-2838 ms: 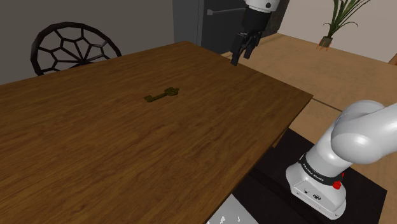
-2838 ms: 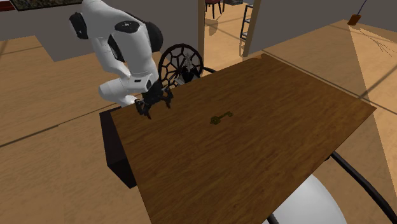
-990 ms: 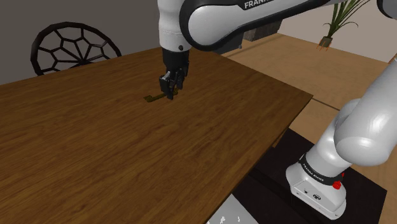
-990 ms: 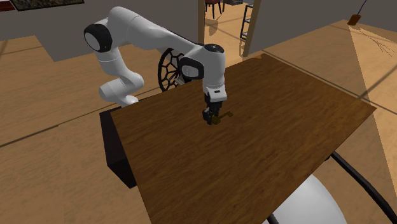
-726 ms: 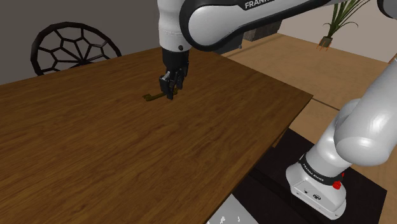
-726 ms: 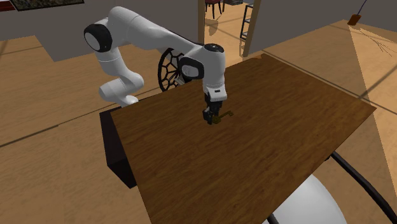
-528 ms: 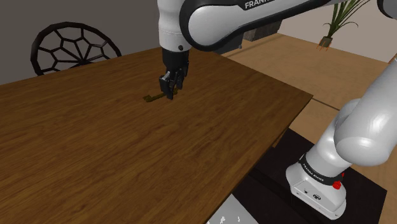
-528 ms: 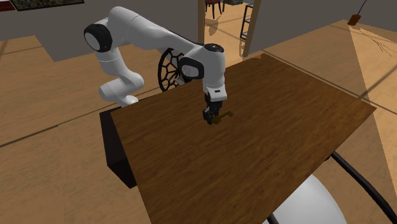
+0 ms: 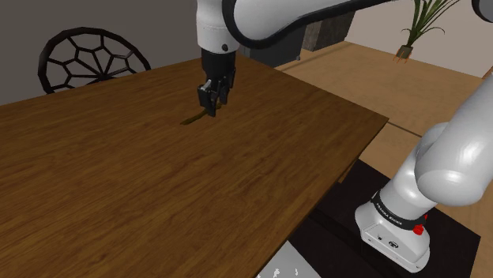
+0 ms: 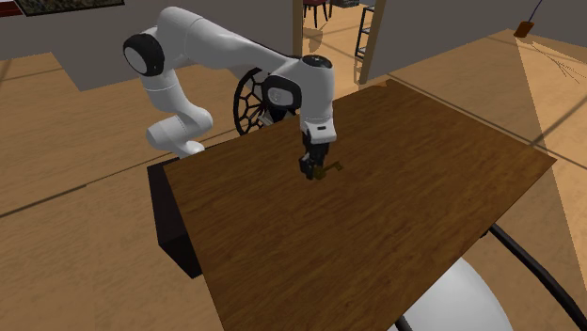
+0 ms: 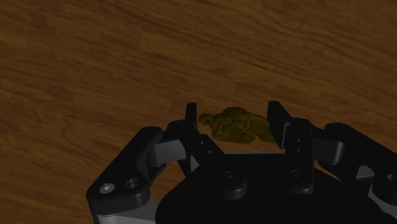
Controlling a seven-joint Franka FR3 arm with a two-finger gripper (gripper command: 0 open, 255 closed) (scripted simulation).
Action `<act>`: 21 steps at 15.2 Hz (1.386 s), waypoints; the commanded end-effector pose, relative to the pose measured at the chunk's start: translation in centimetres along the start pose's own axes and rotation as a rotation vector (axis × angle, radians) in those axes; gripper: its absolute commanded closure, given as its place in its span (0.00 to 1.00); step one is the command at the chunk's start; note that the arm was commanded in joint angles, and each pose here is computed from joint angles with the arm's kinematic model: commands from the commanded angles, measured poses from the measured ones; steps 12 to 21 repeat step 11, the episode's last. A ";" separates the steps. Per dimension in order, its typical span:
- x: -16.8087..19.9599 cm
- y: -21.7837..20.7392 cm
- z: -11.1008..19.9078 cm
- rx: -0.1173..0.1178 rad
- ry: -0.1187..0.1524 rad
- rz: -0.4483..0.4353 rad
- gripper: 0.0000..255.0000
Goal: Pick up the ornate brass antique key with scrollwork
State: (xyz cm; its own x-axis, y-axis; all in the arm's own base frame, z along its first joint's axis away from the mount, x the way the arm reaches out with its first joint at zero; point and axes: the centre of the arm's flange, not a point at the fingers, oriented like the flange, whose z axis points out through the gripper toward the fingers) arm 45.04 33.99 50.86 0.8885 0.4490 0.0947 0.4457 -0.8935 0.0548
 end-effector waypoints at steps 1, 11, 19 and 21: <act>0.2 0.1 -1.1 0.000 0.000 0.000 1.00; 0.6 0.4 -5.4 0.000 0.000 0.000 1.00; 0.6 0.4 -5.4 0.000 0.000 0.000 1.00; 0.6 0.4 -5.4 0.000 0.000 0.000 1.00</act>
